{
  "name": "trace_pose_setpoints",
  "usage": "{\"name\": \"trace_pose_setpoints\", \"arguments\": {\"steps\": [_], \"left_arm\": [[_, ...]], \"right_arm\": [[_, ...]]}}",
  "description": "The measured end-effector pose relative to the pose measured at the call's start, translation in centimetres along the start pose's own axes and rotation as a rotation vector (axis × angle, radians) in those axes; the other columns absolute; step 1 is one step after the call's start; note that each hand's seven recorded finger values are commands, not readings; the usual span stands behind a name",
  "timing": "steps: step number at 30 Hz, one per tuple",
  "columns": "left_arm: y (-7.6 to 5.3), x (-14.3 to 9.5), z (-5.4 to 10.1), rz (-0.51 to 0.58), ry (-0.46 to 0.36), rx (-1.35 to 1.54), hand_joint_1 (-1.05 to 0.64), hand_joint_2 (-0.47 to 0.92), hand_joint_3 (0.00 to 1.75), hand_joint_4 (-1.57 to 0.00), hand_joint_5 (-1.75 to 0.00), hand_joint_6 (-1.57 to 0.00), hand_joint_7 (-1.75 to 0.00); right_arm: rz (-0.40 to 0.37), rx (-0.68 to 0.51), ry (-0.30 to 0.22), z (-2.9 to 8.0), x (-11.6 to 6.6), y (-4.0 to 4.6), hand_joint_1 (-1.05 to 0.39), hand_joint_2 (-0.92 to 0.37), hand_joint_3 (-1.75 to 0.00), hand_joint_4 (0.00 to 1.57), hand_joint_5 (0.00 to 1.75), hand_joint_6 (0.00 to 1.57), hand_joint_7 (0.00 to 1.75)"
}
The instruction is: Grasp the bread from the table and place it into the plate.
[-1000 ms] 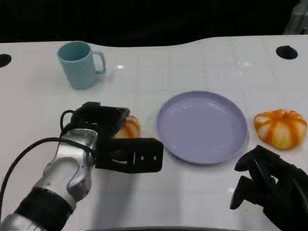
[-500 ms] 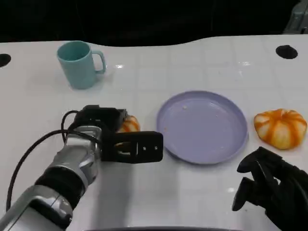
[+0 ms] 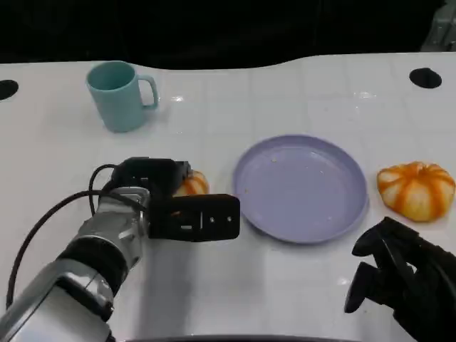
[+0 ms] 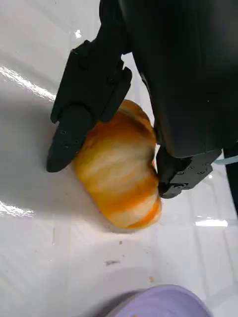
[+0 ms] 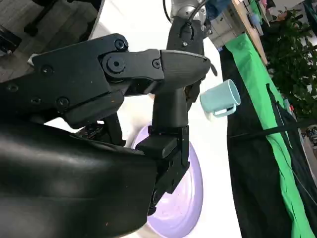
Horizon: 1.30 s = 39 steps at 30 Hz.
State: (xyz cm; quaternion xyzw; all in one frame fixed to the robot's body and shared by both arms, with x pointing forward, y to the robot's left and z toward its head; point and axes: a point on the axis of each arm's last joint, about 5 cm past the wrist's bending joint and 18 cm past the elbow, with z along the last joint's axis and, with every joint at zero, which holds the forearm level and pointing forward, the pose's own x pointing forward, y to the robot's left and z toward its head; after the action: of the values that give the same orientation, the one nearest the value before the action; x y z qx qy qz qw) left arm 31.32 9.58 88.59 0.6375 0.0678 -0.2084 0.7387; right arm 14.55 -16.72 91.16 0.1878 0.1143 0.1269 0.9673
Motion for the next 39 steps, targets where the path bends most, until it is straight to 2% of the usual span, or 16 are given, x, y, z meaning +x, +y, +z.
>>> {"name": "trace_pose_setpoints", "arguments": {"steps": [1, 3, 5, 7, 11, 13, 16, 17, 19, 22, 26, 27, 28, 31, 36, 39], "left_arm": [[-0.1, 0.0, 0.0, 0.017, -0.008, -0.008, -0.28, 0.92, 0.05, -0.82, -0.91, -1.03, -0.10], [-0.2, 0.0, -0.2, 0.067, -0.026, -0.025, -0.29, 0.92, 0.11, -0.80, -1.49, -1.19, -0.13], [-0.3, -0.1, -0.3, 0.117, -0.051, -0.037, -0.29, 0.92, 0.12, -0.80, -1.61, -1.23, -0.14], [-0.5, -0.2, -0.3, 0.144, -0.065, -0.043, -0.27, 0.92, 0.32, -0.79, -1.72, -0.85, -0.84], [-0.7, -0.2, -0.4, 0.203, -0.068, -0.042, -0.26, 0.92, 0.27, -0.80, -1.74, -0.73, -1.15], [-0.6, -0.2, -0.4, 0.228, -0.066, -0.040, -0.24, 0.92, 0.23, -0.81, -1.75, -0.57, -1.58], [-0.5, -0.2, -0.6, 0.244, -0.064, -0.040, -0.22, 0.92, 0.25, -0.83, -1.75, -0.52, -1.72], [-0.5, -0.2, -0.6, 0.249, -0.064, -0.044, -0.22, 0.92, 0.26, -0.84, -1.75, -0.52, -1.73], [-0.1, -0.2, -0.5, 0.271, -0.068, -0.061, -0.22, 0.92, 0.26, -0.85, -1.75, -0.62, -1.26], [0.7, -0.1, -0.5, 0.313, -0.071, -0.110, -0.19, 0.89, 0.28, -0.86, -1.75, -0.49, -1.67], [1.3, -0.1, -0.4, 0.345, -0.073, -0.138, -0.18, 0.87, 0.32, -0.86, -1.75, -0.50, -1.74], [1.4, -0.1, -0.4, 0.350, -0.073, -0.140, -0.18, 0.80, 0.49, -0.87, -1.75, -0.53, -1.74], [1.5, -0.1, -0.4, 0.356, -0.074, -0.145, -0.19, 0.70, 0.69, -0.88, -1.75, -0.54, -1.74], [2.2, -0.1, 0.0, 0.402, -0.101, -0.182, -0.19, 0.60, 0.84, -0.89, -1.75, -0.59, -1.69], [3.5, -0.1, 1.1, 0.464, -0.185, -0.214, -0.22, 0.62, 0.80, -0.86, -1.75, -0.76, -1.18], [4.1, 0.0, 2.2, 0.478, -0.229, -0.203, -0.21, 0.59, 0.74, -0.88, -1.75, -0.81, -1.18]], "right_arm": [[-0.001, 0.000, 0.001, 0.0, 0.0, -0.01, -0.45, -0.92, -0.37, 0.62, 1.75, 0.48, 1.59], [-0.002, 0.001, 0.002, -0.1, -0.1, 0.00, -0.46, -0.92, -0.37, 0.62, 1.75, 0.48, 1.60], [-0.002, 0.000, 0.002, 0.0, -0.1, 0.01, -0.46, -0.92, -0.37, 0.62, 1.75, 0.48, 1.60], [-0.001, 0.000, 0.001, 0.0, -0.1, 0.02, -0.46, -0.92, -0.37, 0.62, 1.75, 0.48, 1.60], [-0.001, -0.001, 0.001, 0.0, -0.1, 0.02, -0.46, -0.92, -0.37, 0.63, 1.75, 0.48, 1.60], [-0.001, -0.001, 0.001, 0.0, -0.1, 0.02, -0.46, -0.92, -0.37, 0.63, 1.75, 0.48, 1.61], [-0.002, -0.001, 0.000, 0.0, -0.1, 0.01, -0.46, -0.92, -0.37, 0.63, 1.75, 0.48, 1.60], [-0.002, -0.001, 0.000, 0.0, -0.1, 0.01, -0.45, -0.92, -0.37, 0.63, 1.75, 0.48, 1.60], [-0.002, -0.001, 0.000, 0.0, -0.1, 0.01, -0.45, -0.92, -0.36, 0.63, 1.75, 0.48, 1.60], [-0.001, -0.002, -0.002, 0.0, 0.0, 0.02, -0.44, -0.92, -0.37, 0.63, 1.75, 0.48, 1.60], [0.000, -0.003, -0.004, 0.1, 0.0, 0.03, -0.44, -0.92, -0.37, 0.63, 1.75, 0.49, 1.60], [0.000, -0.003, -0.005, 0.1, 0.0, 0.04, -0.45, -0.92, -0.37, 0.63, 1.75, 0.49, 1.60], [0.001, -0.003, -0.005, 0.1, 0.0, 0.04, -0.45, -0.92, -0.37, 0.63, 1.75, 0.49, 1.60], [0.000, -0.003, -0.005, 0.1, 0.0, 0.03, -0.45, -0.92, -0.37, 0.64, 1.75, 0.49, 1.60], [-0.001, -0.001, -0.003, 0.1, 0.1, 0.00, -0.46, -0.92, -0.37, 0.64, 1.75, 0.49, 1.60], [-0.002, 0.000, -0.003, 0.1, 0.1, -0.03, -0.44, -0.92, -0.37, 0.64, 1.75, 0.49, 1.60]]}}
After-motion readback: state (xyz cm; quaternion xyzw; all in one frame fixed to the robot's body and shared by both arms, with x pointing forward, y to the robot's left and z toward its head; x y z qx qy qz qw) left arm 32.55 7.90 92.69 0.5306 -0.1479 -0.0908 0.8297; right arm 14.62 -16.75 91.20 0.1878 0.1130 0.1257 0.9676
